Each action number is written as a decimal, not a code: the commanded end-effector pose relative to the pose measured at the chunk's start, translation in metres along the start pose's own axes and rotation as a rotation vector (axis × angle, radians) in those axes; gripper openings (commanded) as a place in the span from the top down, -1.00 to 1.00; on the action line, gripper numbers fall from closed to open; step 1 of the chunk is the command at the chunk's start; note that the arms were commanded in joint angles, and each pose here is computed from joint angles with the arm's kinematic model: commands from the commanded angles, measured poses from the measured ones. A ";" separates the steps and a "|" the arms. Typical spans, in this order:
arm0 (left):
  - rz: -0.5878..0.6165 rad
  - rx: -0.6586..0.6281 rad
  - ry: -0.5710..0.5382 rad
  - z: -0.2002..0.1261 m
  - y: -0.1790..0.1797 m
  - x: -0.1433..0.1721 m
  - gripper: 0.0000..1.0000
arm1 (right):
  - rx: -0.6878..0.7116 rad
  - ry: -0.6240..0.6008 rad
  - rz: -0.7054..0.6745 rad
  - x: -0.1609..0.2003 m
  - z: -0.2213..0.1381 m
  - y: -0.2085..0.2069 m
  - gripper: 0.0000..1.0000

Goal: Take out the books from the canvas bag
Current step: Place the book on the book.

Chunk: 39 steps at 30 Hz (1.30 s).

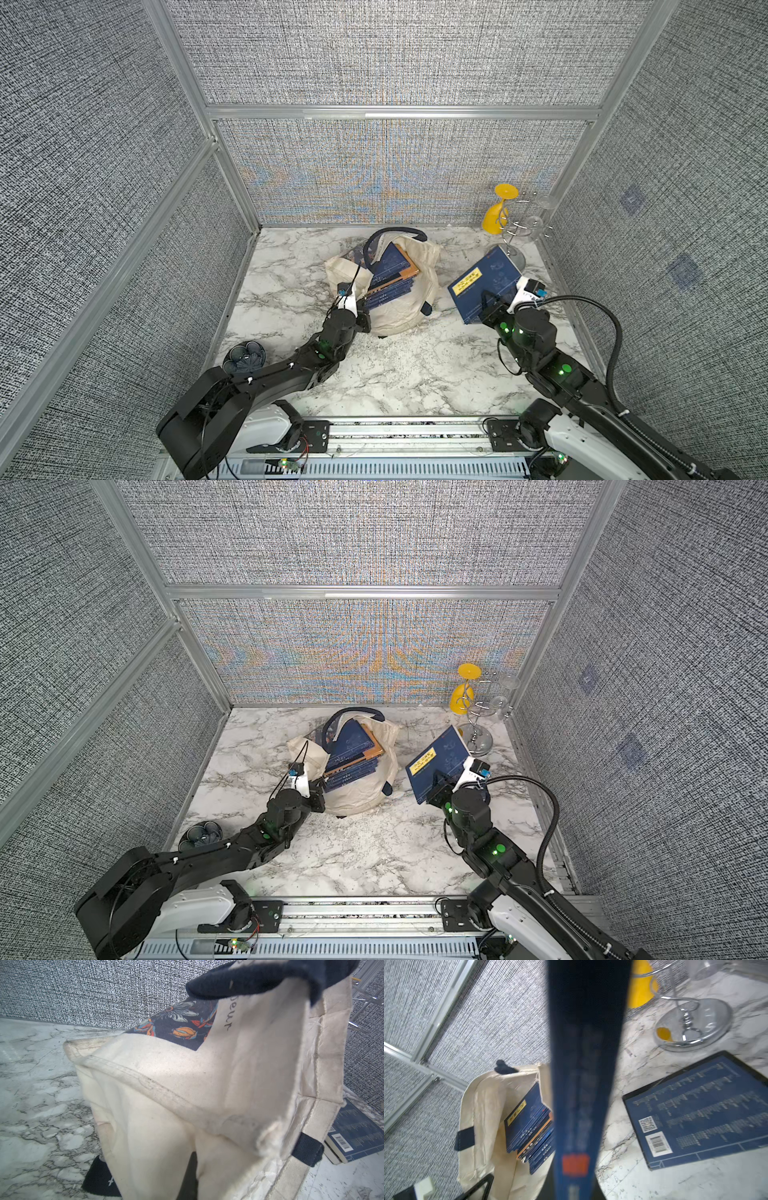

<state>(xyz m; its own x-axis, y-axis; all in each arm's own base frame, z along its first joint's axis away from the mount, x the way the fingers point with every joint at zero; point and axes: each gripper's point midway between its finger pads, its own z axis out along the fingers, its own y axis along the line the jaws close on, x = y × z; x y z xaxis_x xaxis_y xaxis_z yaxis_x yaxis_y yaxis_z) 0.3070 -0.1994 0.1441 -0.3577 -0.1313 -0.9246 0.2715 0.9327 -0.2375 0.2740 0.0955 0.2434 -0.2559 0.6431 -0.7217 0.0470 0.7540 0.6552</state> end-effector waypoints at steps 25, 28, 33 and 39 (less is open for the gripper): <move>-0.016 0.011 -0.029 0.000 -0.004 -0.009 1.00 | 0.417 -0.009 0.545 0.063 0.072 -0.145 1.00; -0.017 0.014 -0.029 0.000 -0.005 -0.010 1.00 | 0.468 -0.023 0.586 0.068 0.073 -0.158 1.00; -0.016 0.015 -0.027 0.000 -0.005 -0.009 1.00 | 0.451 0.028 0.595 0.071 0.089 -0.158 1.00; -0.012 0.014 -0.023 0.000 -0.005 -0.008 1.00 | 0.465 0.089 0.579 0.074 0.092 -0.164 0.93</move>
<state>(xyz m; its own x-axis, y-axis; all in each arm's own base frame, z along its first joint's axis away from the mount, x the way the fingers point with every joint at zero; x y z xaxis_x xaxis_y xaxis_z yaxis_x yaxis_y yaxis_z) 0.3070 -0.1999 0.1448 -0.3578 -0.1351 -0.9240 0.2716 0.9317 -0.2414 0.3351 0.0274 0.0624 -0.0922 0.9615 -0.2590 0.6003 0.2612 0.7559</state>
